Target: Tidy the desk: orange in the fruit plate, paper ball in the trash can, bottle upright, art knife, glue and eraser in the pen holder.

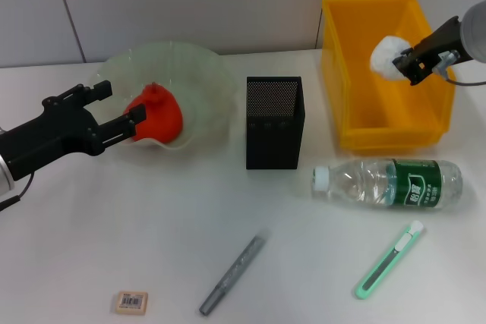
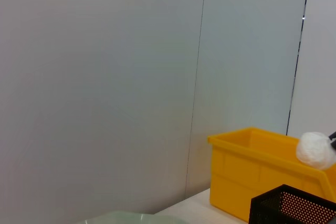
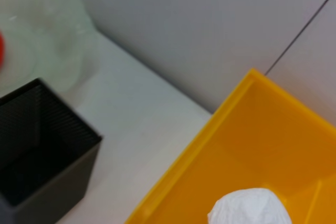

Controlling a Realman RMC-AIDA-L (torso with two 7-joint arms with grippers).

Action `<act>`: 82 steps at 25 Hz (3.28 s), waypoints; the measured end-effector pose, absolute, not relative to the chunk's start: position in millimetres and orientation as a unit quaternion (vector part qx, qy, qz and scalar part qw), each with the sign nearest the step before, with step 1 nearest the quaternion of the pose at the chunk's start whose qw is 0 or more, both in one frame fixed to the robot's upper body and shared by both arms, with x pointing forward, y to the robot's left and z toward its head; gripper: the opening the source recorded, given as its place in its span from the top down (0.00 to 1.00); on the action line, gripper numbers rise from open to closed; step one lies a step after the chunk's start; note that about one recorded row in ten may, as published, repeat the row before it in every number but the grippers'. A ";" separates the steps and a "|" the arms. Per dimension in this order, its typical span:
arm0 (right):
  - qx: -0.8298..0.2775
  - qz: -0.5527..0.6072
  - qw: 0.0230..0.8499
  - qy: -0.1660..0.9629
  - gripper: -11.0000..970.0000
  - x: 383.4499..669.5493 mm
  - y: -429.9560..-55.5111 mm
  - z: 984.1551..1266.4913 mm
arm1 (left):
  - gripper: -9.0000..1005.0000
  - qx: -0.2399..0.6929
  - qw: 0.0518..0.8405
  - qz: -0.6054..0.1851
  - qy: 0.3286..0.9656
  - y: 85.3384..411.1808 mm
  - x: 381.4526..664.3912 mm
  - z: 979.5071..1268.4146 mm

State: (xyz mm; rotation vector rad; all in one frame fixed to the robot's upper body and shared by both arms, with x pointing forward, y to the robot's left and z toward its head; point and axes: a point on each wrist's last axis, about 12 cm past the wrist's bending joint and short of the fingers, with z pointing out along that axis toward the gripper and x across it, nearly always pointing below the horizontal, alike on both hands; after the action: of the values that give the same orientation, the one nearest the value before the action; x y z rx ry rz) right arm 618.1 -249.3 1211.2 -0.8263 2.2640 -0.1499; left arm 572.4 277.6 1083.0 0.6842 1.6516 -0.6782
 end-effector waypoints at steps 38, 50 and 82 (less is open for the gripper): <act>-0.247 0.106 0.541 0.797 0.33 606.1 -270.6 1219.1 | 0.23 0.285 0.578 -0.291 0.707 280.1 569.7 1081.1; -0.352 0.315 0.554 0.686 0.31 557.6 -272.3 1232.5 | 0.23 0.287 0.581 -0.297 0.702 276.1 567.6 1078.0; -0.463 0.132 0.265 0.836 0.25 563.4 -291.2 1228.7 | 0.23 0.368 0.600 -0.373 0.604 267.6 530.9 1086.7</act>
State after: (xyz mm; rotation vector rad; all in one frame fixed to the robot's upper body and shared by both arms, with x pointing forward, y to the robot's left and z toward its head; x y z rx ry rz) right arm 563.4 -291.2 1228.7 -1.2500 2.2572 0.3573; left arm 530.9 267.6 1086.7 0.8537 1.4008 -0.8648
